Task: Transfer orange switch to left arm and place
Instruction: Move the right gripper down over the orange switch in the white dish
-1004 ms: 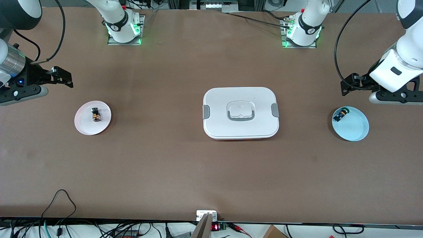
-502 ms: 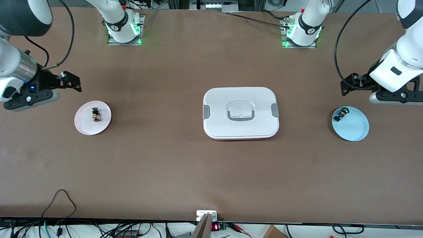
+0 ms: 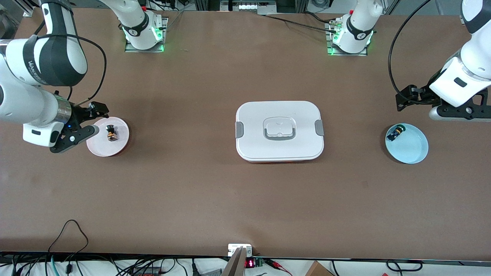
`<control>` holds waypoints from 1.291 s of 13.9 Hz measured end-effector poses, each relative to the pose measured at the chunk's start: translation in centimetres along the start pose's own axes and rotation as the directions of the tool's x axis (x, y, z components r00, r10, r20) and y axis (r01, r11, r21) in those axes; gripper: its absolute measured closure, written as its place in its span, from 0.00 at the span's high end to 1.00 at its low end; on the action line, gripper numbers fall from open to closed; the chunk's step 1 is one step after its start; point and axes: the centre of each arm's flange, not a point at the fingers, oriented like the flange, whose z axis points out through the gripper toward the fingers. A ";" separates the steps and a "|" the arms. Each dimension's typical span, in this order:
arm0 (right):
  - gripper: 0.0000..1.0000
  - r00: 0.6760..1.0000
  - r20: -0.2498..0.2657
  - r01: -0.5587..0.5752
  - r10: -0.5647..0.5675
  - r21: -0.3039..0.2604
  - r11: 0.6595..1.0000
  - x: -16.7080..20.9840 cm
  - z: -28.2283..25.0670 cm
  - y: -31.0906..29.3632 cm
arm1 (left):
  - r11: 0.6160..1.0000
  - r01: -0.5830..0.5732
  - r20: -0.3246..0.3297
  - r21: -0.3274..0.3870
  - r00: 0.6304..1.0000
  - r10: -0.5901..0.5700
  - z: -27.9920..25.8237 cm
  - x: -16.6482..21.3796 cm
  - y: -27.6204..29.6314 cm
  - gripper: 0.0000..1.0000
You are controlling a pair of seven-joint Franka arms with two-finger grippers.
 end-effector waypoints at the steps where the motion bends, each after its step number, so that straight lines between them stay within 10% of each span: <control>1: 1.00 0.995 0.001 0.097 -0.097 -0.009 0.995 0.0 0.0 0.2 | 1.000 0.000 0.000 0.000 1.000 0.000 0.0 0.0 0.0 1.00; 4: 1.00 0.916 0.007 0.400 -0.400 -0.002 0.916 -0.7 1.5 2.6 | 1.000 0.000 0.000 0.000 1.000 0.000 0.0 0.0 0.0 1.00; 9: 1.00 0.632 -0.002 0.775 -0.775 0.034 0.631 -0.7 8.4 8.0 | 1.000 0.000 0.000 0.000 1.000 0.000 0.0 0.0 0.0 1.00; 18: 1.00 0.412 -0.008 0.911 -0.911 -0.002 0.412 -1.6 20.3 6.7 | 1.000 0.000 0.000 0.000 1.000 0.000 0.0 0.0 0.0 1.00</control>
